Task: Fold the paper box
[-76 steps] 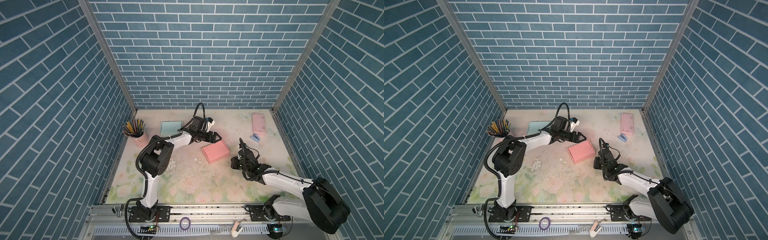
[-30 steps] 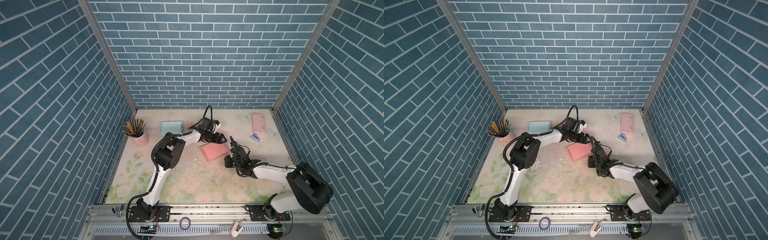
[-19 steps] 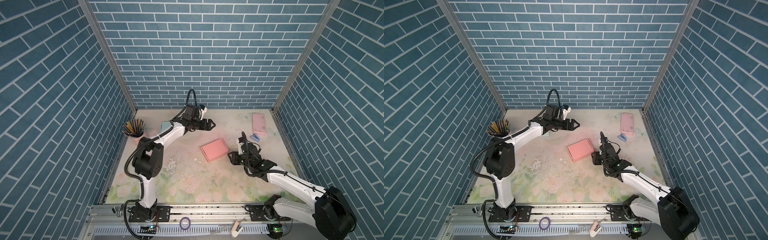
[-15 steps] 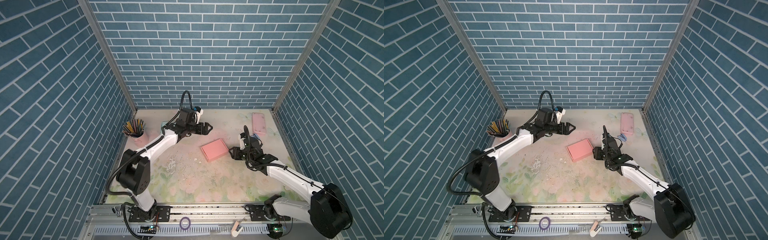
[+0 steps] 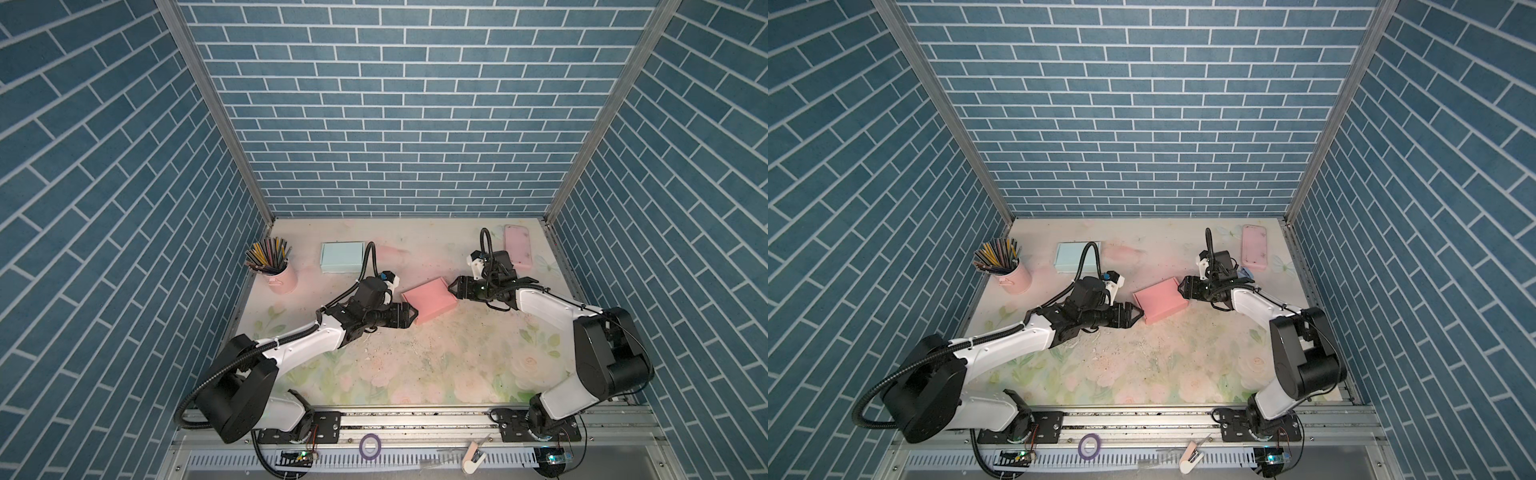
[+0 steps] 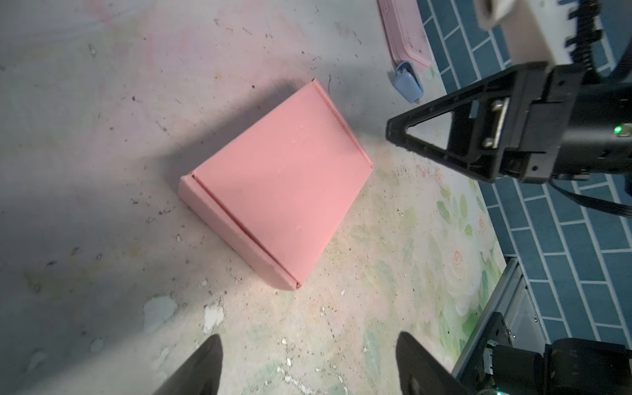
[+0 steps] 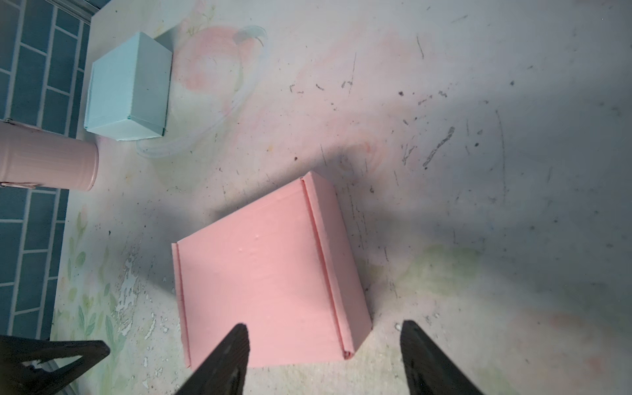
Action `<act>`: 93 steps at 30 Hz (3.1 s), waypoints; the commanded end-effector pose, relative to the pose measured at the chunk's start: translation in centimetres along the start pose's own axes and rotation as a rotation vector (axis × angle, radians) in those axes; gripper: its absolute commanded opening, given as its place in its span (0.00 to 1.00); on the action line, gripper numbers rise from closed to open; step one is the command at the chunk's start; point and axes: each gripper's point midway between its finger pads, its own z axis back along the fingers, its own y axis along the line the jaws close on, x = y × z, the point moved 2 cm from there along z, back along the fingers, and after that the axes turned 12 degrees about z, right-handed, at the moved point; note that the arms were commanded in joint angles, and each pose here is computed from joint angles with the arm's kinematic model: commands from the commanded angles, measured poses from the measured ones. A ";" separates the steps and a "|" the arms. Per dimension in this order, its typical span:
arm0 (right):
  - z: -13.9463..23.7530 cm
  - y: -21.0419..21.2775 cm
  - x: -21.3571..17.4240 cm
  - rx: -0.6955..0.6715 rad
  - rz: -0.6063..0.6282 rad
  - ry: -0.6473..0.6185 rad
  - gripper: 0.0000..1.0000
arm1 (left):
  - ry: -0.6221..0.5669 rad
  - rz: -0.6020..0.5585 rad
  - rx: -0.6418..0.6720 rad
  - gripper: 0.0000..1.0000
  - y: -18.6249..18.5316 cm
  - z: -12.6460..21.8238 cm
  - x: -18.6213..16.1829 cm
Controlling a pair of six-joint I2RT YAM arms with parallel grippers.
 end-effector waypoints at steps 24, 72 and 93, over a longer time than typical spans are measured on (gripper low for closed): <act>-3.0 2.0 -1.3 0.146 0.041 0.065 0.48 | -0.015 0.085 -0.019 0.74 0.5 -6.0 2.0; -6.7 9.8 2.2 0.114 0.207 0.035 0.43 | -0.062 0.032 0.070 0.72 3.4 -5.7 8.2; -11.2 6.7 10.3 0.092 0.183 -0.020 0.43 | -0.157 0.017 0.083 0.72 5.7 -9.5 18.2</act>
